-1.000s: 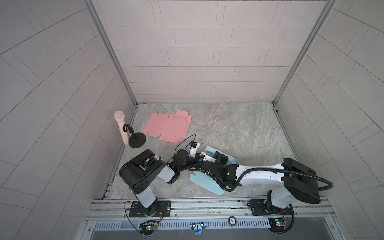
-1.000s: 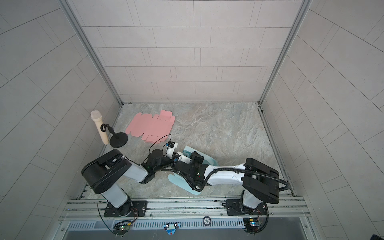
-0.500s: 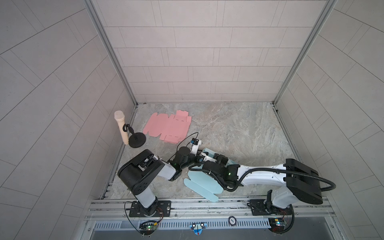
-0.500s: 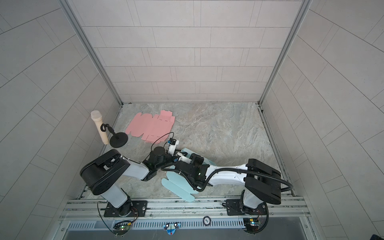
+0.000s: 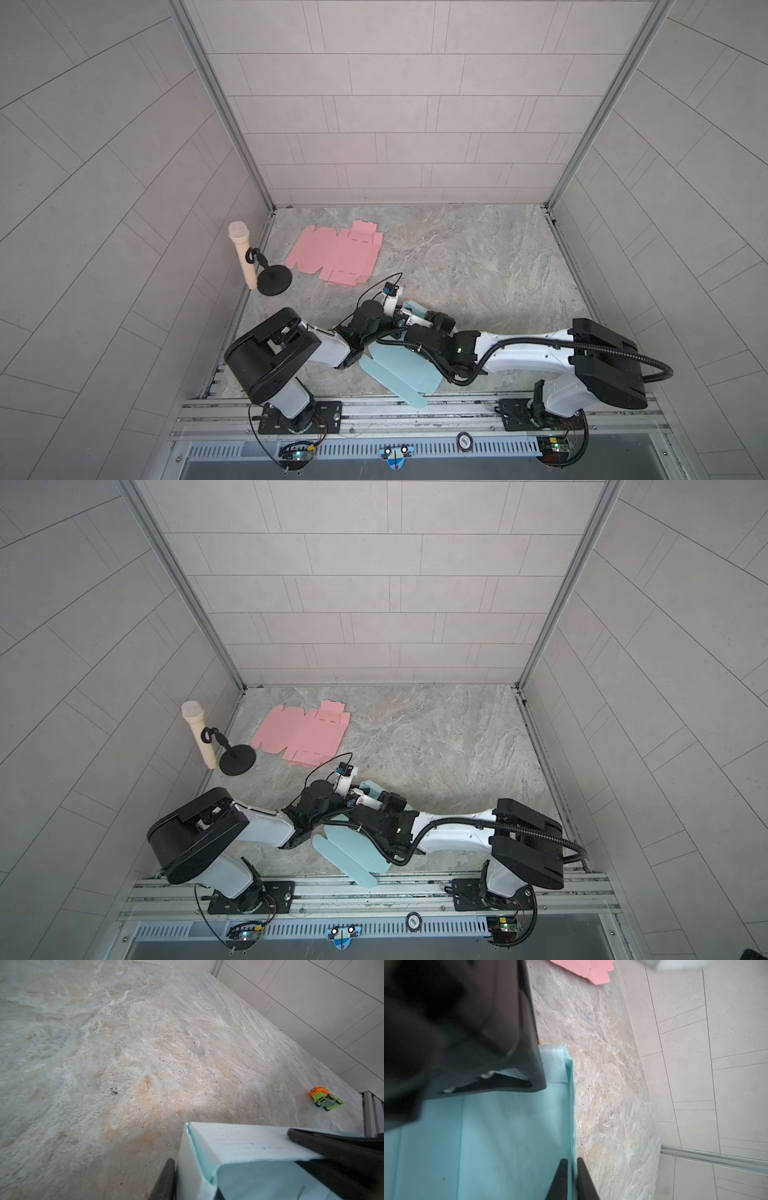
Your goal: Fold the paper box
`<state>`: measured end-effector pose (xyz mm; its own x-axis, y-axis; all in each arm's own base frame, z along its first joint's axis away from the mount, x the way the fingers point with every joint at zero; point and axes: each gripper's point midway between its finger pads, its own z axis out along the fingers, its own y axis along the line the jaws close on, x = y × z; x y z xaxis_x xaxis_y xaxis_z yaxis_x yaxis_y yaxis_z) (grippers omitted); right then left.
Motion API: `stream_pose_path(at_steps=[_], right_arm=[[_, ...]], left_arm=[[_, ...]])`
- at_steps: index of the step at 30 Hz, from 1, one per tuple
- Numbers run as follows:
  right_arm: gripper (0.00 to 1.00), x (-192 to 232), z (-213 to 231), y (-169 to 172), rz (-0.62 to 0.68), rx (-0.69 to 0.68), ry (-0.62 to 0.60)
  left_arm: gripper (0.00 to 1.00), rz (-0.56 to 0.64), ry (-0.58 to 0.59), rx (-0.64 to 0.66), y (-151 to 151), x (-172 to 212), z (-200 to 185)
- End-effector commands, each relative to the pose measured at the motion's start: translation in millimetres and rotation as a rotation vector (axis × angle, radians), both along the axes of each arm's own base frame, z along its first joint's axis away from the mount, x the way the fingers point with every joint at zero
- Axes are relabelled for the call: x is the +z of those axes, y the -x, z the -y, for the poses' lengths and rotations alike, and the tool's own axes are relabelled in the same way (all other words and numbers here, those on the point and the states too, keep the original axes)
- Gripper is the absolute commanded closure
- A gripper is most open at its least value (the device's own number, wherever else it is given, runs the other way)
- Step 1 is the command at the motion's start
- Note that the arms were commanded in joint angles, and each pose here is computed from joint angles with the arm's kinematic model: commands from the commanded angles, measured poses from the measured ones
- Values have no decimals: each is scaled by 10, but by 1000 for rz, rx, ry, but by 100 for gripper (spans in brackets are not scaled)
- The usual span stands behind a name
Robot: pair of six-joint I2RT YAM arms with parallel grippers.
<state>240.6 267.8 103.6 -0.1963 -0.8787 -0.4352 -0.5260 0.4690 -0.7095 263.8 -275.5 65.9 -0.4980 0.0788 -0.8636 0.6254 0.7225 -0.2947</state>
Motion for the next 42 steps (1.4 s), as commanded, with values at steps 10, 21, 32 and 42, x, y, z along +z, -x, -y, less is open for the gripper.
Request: stream_pose_path(at_steps=[10,21,32,42], right_arm=[[51,893,167,385,-62,-117,-586],[42,919,374,-91,-381,-370,-1036],[42,506,17,-234,-580,-391,-1038],[45,200,-257,-227,-723,-384,-1020]], left_arm=[[80,118,3,60,-8,324,-126],[81,207,2,26,34,569,0],[82,230,-28,-13,10,464,200],[81,207,-56,-8,40,239,178]])
